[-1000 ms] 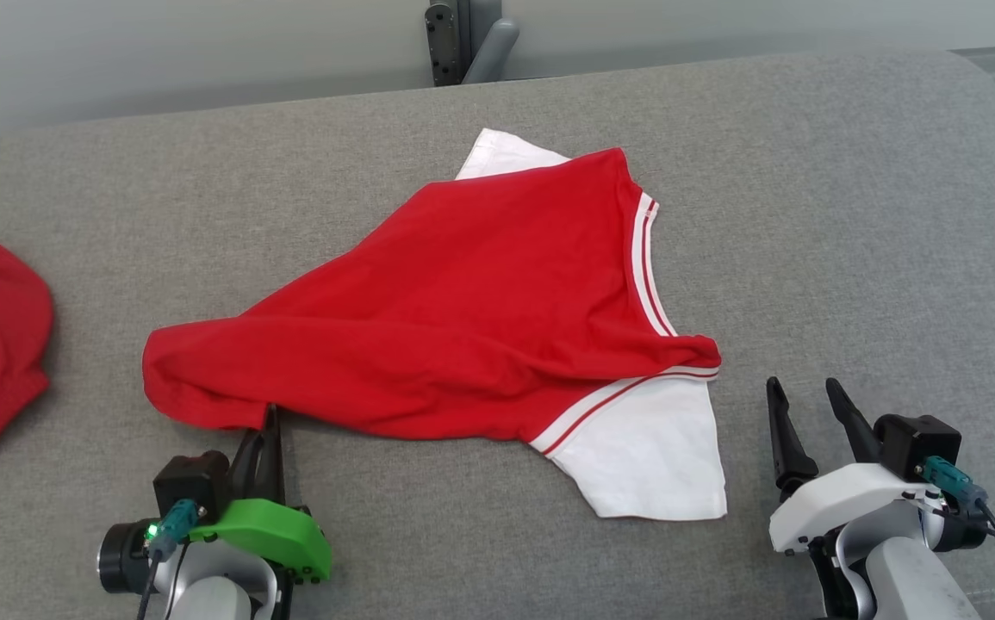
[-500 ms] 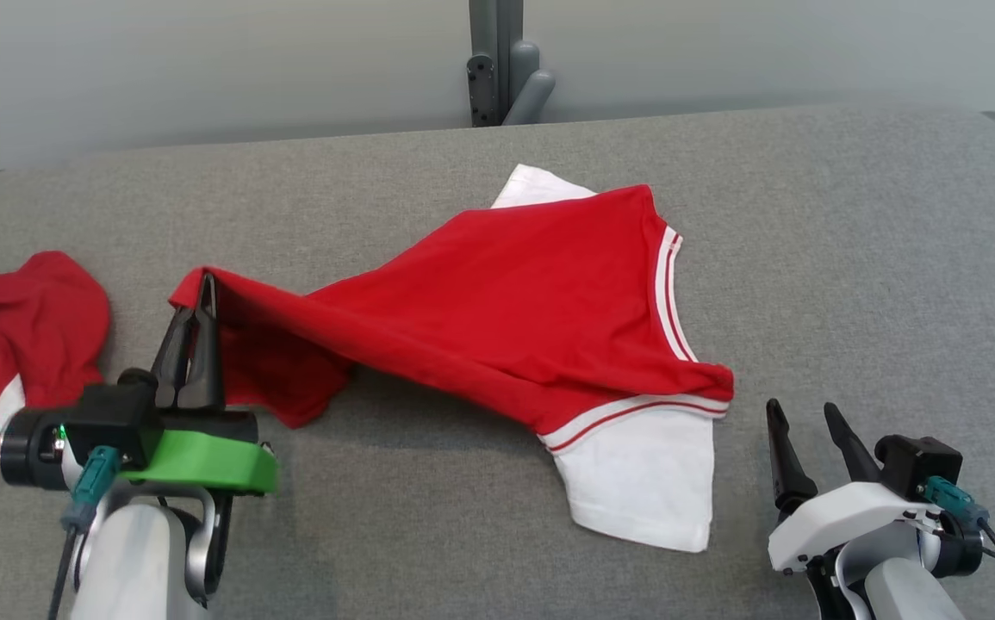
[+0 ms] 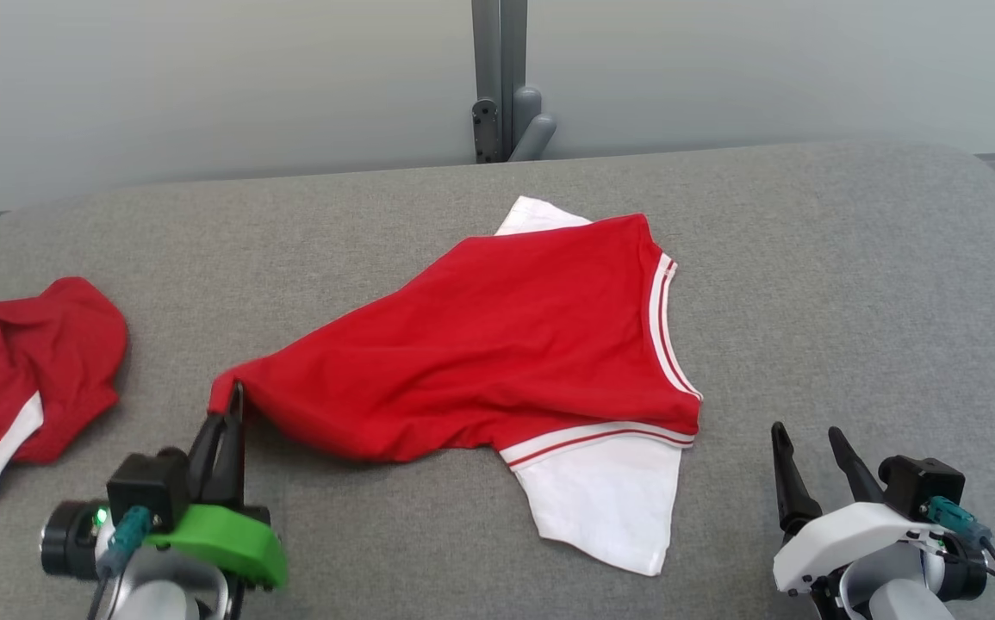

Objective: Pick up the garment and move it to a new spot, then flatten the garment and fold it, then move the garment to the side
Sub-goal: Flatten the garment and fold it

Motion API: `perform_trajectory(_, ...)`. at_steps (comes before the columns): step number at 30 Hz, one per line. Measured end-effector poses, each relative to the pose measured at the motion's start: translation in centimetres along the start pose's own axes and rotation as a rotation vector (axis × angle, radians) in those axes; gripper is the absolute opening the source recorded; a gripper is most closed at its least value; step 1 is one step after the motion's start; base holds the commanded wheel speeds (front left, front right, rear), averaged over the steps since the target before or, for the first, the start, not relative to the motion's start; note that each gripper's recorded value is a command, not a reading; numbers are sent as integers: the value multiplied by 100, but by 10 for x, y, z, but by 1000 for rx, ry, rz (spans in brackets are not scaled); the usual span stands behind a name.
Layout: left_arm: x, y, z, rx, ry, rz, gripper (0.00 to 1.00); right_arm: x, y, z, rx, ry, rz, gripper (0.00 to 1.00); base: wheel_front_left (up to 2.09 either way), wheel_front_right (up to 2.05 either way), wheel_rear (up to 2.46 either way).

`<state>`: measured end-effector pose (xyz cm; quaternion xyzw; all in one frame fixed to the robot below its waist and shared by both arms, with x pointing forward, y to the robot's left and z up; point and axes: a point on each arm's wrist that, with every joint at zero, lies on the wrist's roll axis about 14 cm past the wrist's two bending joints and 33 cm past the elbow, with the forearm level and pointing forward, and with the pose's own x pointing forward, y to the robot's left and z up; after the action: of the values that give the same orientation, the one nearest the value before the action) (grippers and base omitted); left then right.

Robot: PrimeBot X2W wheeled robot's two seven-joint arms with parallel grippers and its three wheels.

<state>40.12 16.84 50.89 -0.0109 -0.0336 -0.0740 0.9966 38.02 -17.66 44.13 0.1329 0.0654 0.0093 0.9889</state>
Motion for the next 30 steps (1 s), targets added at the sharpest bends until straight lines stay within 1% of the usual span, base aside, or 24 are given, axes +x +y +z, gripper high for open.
perform_trajectory(2,-12,0,-25,-18,76,7,0,-2,-2,1,-3,-3,-6,100,0,0,0)
perform_trajectory(5,-36,3,-64,-84,197,49,0,-6,-5,0,-7,0,-13,100,0,0,0)
perform_trajectory(7,-47,7,-78,-118,241,79,0,-7,-5,1,-10,-4,-13,100,0,0,0)
perform_trajectory(10,-52,21,-76,-127,232,130,0,-8,-6,3,-13,-10,-15,100,0,0,0)
perform_trajectory(14,-44,35,-42,-93,119,171,0,-9,-3,5,-21,-15,-6,100,0,0,0)
perform_trajectory(20,-57,35,-54,-88,156,185,0,-11,2,8,-24,-27,11,100,0,0,0)
perform_trajectory(21,-60,34,-58,-89,170,186,9,-12,2,9,-24,-31,10,100,0,0,0)
perform_trajectory(22,-65,34,-66,-88,198,191,39,-12,2,10,-23,-34,10,100,0,0,0)
perform_trajectory(23,-72,36,-75,-91,228,206,39,-13,2,11,-21,-36,8,100,0,0,0)
perform_trajectory(24,-79,40,-84,-92,257,236,96,-14,1,11,-20,-38,7,100,0,0,0)
perform_trajectory(25,-87,43,-93,-85,293,260,100,-15,1,11,-18,-38,5,100,0,0,0)
perform_trajectory(27,-101,50,-108,-84,344,309,100,-18,-1,9,-16,-35,-1,100,0,0,0)
perform_trajectory(30,-106,51,-112,-81,362,325,100,-18,-2,10,-15,-36,-3,100,0,0,0)
